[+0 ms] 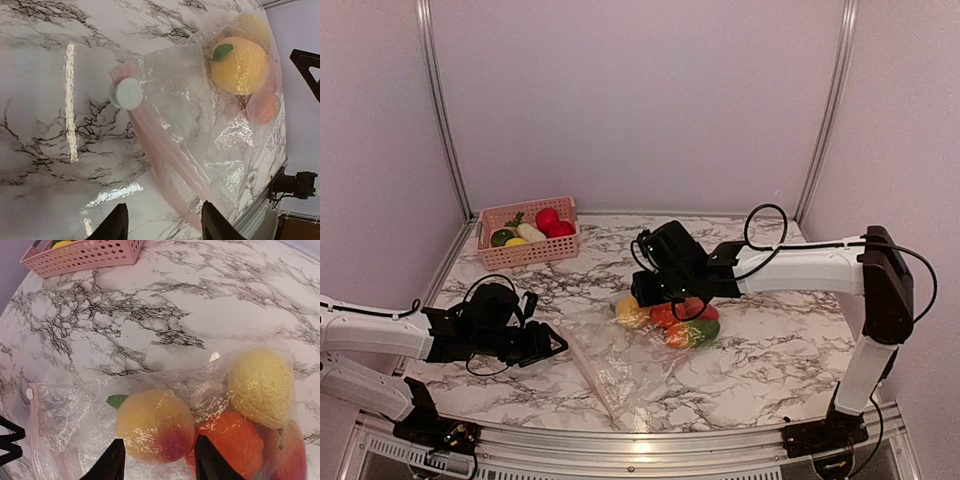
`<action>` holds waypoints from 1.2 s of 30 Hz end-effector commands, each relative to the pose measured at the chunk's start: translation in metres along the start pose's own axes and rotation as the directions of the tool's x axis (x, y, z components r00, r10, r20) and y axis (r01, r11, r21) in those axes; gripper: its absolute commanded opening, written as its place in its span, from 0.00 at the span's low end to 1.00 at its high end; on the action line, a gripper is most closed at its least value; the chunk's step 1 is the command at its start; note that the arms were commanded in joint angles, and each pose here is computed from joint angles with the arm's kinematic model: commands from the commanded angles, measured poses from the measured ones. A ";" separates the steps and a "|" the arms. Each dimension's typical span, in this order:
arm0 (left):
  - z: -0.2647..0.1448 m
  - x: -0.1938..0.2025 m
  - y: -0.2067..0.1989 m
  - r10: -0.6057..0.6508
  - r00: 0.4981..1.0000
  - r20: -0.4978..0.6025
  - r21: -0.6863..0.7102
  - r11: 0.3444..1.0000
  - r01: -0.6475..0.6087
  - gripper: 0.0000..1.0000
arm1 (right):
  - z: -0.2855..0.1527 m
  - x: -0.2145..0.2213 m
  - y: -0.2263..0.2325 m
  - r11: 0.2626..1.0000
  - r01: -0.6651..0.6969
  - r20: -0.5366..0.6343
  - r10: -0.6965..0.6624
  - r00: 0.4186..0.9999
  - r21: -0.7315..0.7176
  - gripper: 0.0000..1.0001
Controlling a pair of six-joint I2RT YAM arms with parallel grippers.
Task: Open the zip-top bag and remove the fake food
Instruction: Pick up the fake fruit from the zipper food storage bag.
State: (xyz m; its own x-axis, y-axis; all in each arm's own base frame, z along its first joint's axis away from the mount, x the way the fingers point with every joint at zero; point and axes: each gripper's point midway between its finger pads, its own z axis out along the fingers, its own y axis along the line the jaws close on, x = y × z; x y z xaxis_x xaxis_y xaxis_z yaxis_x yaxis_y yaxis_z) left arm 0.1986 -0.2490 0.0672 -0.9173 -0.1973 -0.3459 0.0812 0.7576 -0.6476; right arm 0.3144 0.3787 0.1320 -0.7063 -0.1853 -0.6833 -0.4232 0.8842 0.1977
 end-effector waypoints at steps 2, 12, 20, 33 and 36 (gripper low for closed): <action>0.013 0.004 -0.014 0.007 1.000 0.006 0.038 0.999 -0.007 0.40 | 0.011 -0.010 -0.006 1.000 0.000 -0.005 0.000 1.000 0.014 0.43; 0.027 0.014 -0.027 0.006 1.000 -0.023 0.064 0.998 -0.005 0.25 | 0.025 -0.006 -0.012 0.999 0.015 -0.036 -0.014 0.999 0.038 0.37; 0.036 0.017 -0.036 -0.003 0.999 -0.041 0.099 0.995 0.007 0.21 | 0.033 0.005 -0.014 0.999 0.021 -0.063 -0.018 0.998 0.043 0.34; 0.051 0.012 -0.043 0.007 0.999 -0.048 0.103 0.995 -0.002 0.26 | 0.046 0.025 -0.018 0.998 0.033 -0.117 -0.027 0.993 0.048 0.31; 0.053 0.012 -0.041 0.007 0.999 -0.050 0.095 0.995 -0.002 0.26 | 0.045 0.031 -0.014 0.999 0.035 -0.127 -0.030 0.992 0.040 0.31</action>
State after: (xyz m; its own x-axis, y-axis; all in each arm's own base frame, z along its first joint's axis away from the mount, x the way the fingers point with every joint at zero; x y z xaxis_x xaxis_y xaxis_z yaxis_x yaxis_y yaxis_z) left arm 0.1991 -0.3068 0.0475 -0.9398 -0.1652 -0.2990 0.0968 0.7107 -0.6968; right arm 0.3337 0.3791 0.0960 -0.7346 -0.2280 -0.6391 -0.4132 0.8974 0.1548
